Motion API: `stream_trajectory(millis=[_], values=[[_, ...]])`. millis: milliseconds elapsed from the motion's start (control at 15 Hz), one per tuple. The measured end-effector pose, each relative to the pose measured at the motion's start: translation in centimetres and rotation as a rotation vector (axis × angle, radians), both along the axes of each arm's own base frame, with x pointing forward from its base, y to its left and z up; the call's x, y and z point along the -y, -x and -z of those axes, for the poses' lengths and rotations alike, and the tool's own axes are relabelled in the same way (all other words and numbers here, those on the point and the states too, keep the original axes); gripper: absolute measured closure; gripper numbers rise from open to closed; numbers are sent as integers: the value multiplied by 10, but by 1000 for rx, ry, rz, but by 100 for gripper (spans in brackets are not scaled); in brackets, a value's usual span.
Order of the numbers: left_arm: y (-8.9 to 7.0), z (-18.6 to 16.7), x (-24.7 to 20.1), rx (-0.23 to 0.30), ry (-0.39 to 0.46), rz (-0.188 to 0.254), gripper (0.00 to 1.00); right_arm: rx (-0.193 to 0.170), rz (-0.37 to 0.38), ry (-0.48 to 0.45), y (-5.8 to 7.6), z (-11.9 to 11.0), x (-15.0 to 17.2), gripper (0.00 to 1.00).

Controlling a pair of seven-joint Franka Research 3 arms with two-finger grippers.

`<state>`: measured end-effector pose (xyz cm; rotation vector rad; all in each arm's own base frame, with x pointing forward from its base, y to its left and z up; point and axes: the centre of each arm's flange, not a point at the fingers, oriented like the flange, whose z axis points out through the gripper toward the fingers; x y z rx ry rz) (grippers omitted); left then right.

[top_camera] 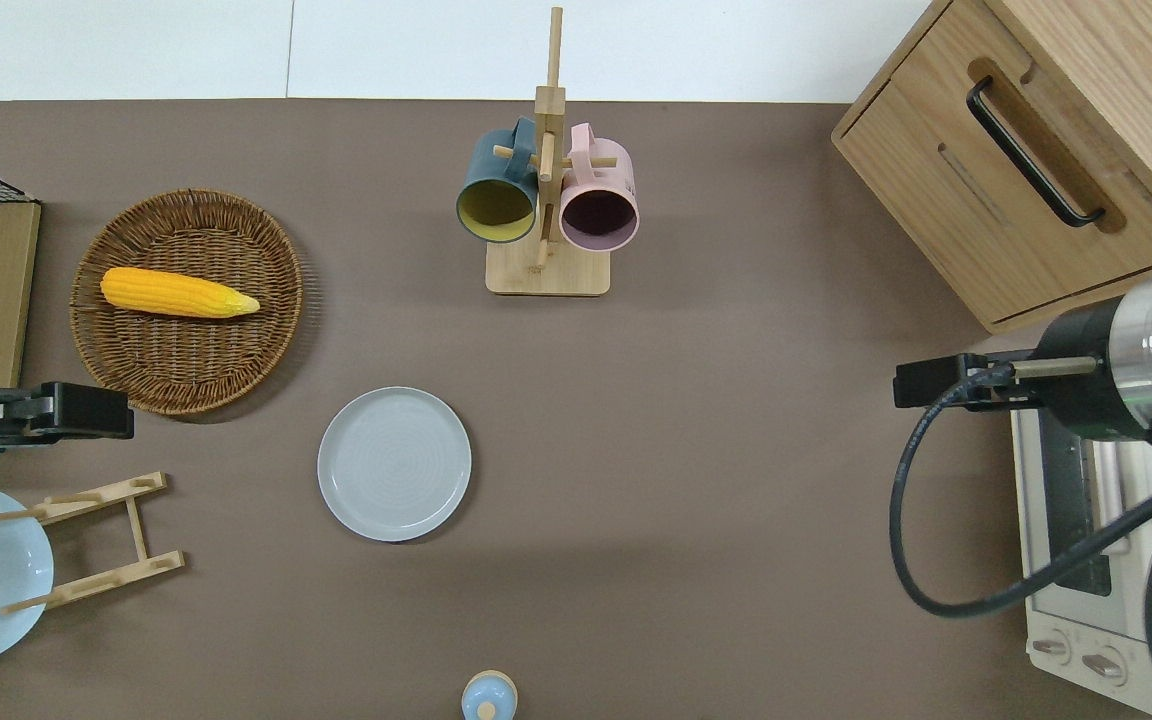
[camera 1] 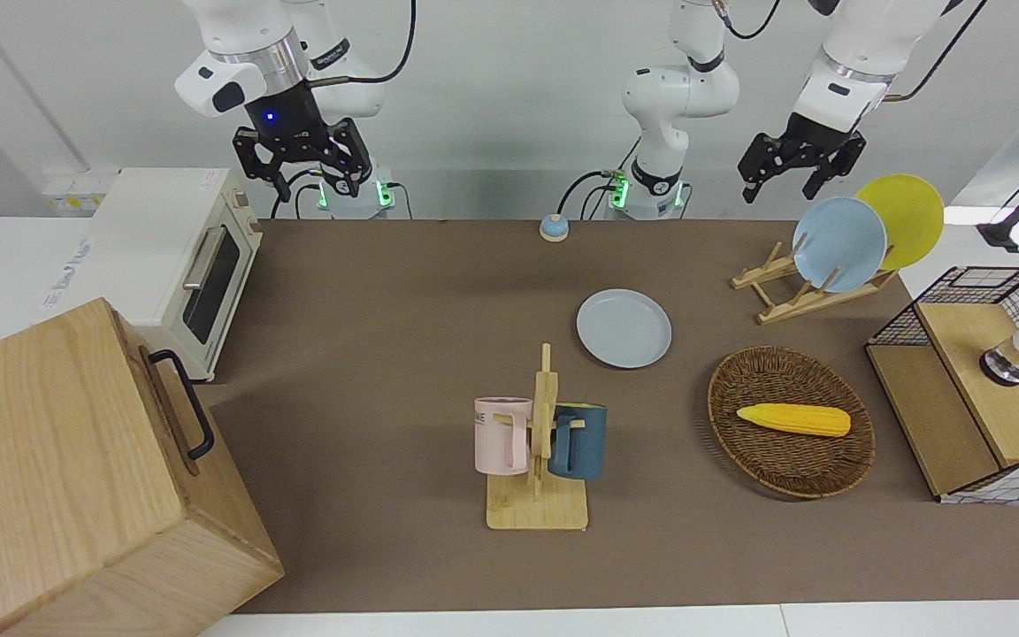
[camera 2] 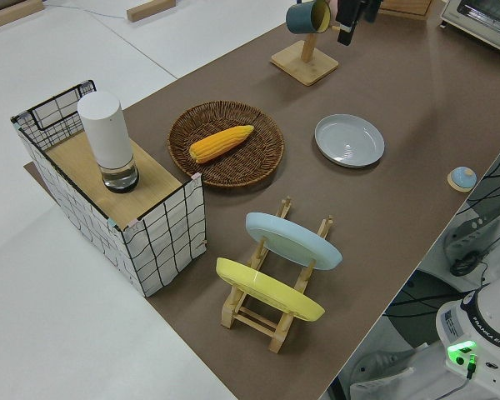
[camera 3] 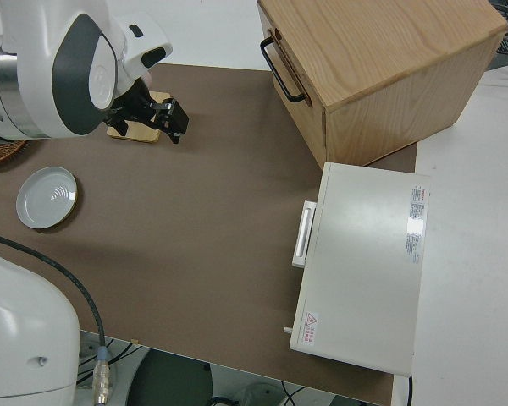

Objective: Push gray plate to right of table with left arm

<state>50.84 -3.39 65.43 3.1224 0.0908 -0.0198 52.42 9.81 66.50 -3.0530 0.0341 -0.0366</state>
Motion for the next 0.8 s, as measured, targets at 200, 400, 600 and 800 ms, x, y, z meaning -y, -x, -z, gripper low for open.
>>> stream_trajectory(millis=[200,400,600,800], values=[[0,0,3,0,-1,5,0,0,0,0,0,0,0,0],[0,0,5,0,-1,10,0,0,0,0,0,0,0,0],[0,0,5,0,-1,9,0,0,0,0,0,0,0,0],[1,0,4,-3,-1,7,0,0,0,0,0,0,0,0]])
